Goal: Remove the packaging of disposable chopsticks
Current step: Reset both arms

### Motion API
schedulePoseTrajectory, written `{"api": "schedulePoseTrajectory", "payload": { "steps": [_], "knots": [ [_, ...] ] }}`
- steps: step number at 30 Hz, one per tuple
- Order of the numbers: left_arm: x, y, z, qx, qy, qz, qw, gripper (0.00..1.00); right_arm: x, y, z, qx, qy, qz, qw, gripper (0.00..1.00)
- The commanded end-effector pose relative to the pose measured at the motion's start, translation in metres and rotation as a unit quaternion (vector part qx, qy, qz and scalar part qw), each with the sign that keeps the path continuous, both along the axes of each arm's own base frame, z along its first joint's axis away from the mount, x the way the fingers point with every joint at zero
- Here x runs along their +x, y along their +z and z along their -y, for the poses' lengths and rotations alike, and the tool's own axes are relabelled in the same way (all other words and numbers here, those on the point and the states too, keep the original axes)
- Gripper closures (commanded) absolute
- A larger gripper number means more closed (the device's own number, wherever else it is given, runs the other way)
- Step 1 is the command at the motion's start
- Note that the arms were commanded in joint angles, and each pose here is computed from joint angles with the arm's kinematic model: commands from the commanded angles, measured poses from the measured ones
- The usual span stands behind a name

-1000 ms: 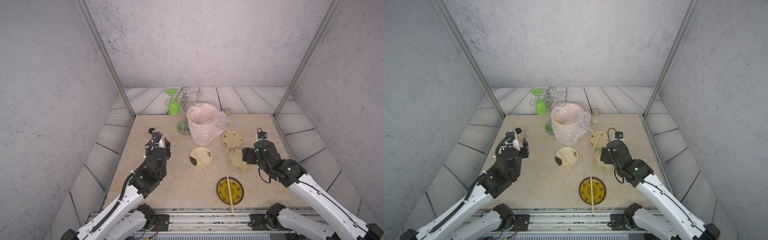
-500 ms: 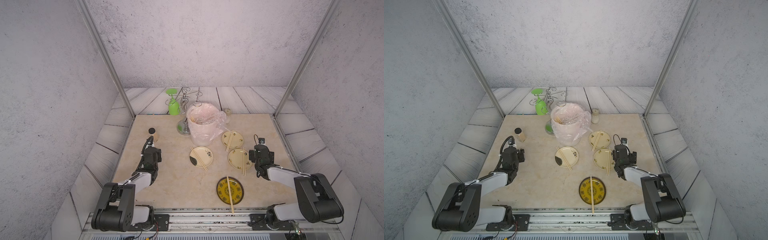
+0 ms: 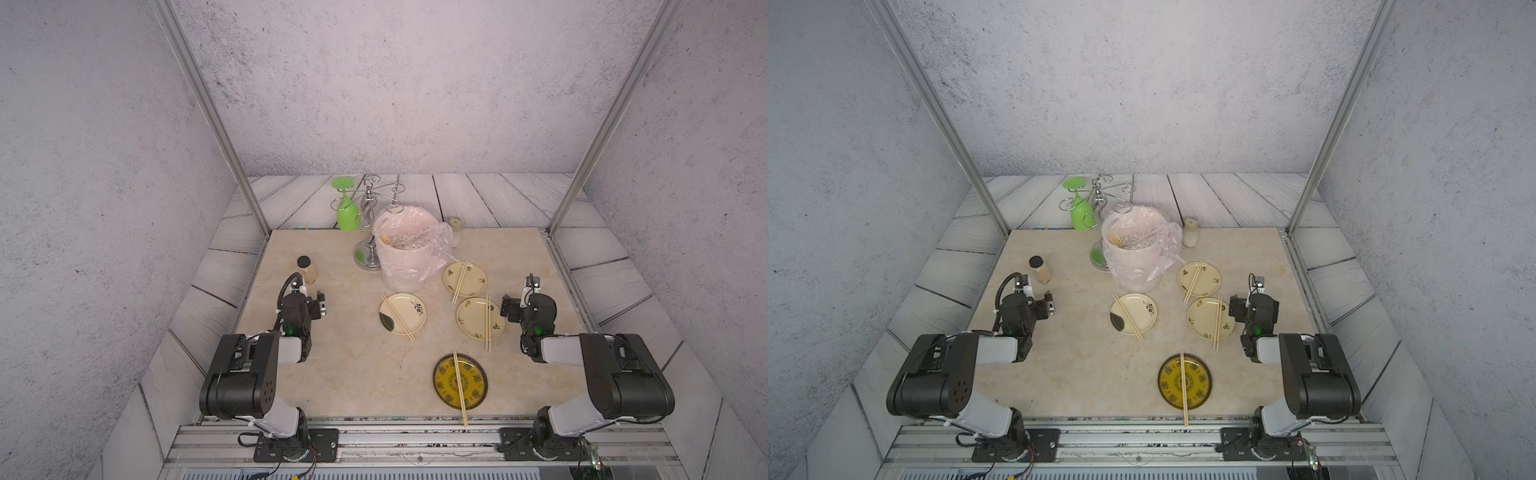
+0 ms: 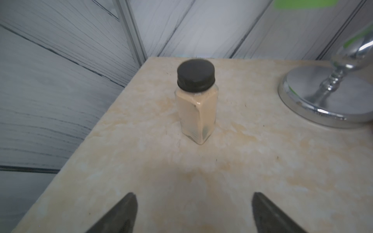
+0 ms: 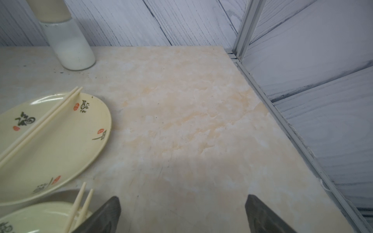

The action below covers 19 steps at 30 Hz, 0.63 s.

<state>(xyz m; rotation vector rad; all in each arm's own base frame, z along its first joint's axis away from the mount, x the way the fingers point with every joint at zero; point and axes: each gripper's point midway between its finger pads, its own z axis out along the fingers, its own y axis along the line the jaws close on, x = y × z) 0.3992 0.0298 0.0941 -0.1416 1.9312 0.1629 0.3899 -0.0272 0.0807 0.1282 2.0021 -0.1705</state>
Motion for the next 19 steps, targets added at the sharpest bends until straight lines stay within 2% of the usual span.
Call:
{"api": "schedulePoseTrajectory", "payload": {
  "steps": [1,3,19],
  "knots": [
    [0.0012,0.0059,-0.0096,0.000,0.024,0.008,1.000,0.01,0.0061,0.0085,0.0046,0.008,-0.022,0.011,1.000,0.01],
    [0.0007,0.0047,-0.0087,0.001,0.021,-0.010,1.000,0.01,0.0062,0.0083,0.0047,0.007,-0.021,0.012,1.000,0.01],
    [0.0019,0.0047,-0.0059,0.003,0.012,-0.008,1.000,0.01,0.0057,0.0088,0.0037,0.007,-0.020,0.013,1.000,0.01]
  ]
}}
